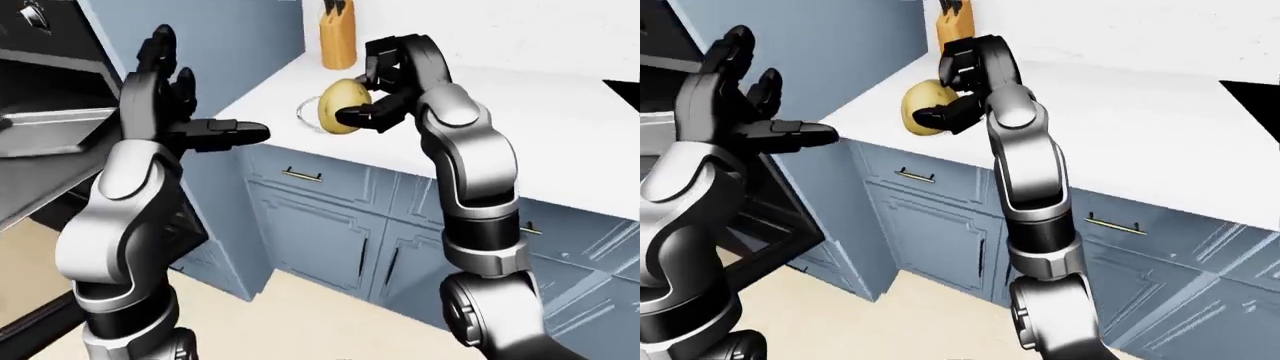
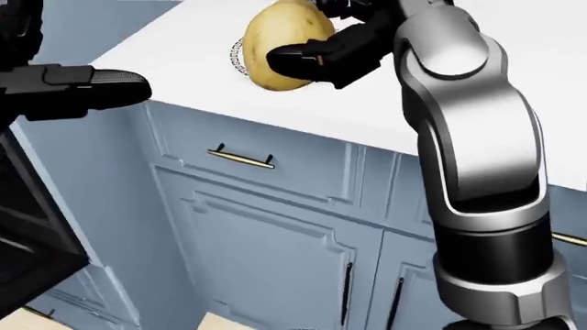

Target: Place the potato on the top rack of the oven.

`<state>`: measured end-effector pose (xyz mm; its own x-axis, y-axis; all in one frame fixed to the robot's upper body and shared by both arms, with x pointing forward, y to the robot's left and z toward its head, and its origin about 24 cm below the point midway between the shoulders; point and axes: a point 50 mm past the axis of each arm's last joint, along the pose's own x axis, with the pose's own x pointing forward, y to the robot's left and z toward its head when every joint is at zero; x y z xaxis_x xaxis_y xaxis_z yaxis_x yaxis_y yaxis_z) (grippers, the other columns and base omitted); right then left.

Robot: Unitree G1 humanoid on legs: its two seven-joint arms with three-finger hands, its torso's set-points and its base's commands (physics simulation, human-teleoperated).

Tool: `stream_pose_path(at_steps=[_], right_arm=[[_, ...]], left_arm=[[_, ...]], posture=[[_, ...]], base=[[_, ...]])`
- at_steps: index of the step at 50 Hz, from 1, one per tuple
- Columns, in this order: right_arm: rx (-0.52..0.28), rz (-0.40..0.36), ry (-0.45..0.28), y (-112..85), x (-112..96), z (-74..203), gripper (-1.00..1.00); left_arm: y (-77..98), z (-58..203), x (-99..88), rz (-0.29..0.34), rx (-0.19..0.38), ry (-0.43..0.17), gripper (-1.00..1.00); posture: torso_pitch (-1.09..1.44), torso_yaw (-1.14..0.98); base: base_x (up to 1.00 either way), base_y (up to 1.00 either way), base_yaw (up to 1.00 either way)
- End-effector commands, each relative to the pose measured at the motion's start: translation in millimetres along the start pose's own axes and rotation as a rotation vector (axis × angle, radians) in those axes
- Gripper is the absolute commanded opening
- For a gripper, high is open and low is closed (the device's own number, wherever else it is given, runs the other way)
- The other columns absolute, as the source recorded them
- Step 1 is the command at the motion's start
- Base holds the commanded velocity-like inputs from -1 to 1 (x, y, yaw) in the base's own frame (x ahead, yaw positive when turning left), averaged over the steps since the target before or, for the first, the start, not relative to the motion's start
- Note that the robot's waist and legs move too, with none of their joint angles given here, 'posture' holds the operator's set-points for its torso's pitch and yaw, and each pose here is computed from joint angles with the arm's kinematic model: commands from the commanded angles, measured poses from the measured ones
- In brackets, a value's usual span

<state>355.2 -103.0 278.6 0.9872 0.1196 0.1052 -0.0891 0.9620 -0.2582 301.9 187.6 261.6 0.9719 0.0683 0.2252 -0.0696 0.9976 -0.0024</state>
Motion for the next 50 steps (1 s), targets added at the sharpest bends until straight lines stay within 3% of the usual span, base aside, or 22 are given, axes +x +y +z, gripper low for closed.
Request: stream_pose_path(at_steps=[1,50], right_arm=[[-0.005,-0.053,-0.117,-11.4,-5.7,25.1,-1.0],[-0.005,-0.044,-0.109,-8.1,-5.9,19.8,-1.0]], left_arm=[[-4.9,17.7,-2.2,-0.026,-0.002,-0.094,1.0],[-4.3,17.4,-2.7,-0.026,-0.001,-0.095,1.0]], posture=[[0.0,0.0],[0.0,0.0]], base=[[0.0,0.0,1.0],[0.11,0.0,1.0]])
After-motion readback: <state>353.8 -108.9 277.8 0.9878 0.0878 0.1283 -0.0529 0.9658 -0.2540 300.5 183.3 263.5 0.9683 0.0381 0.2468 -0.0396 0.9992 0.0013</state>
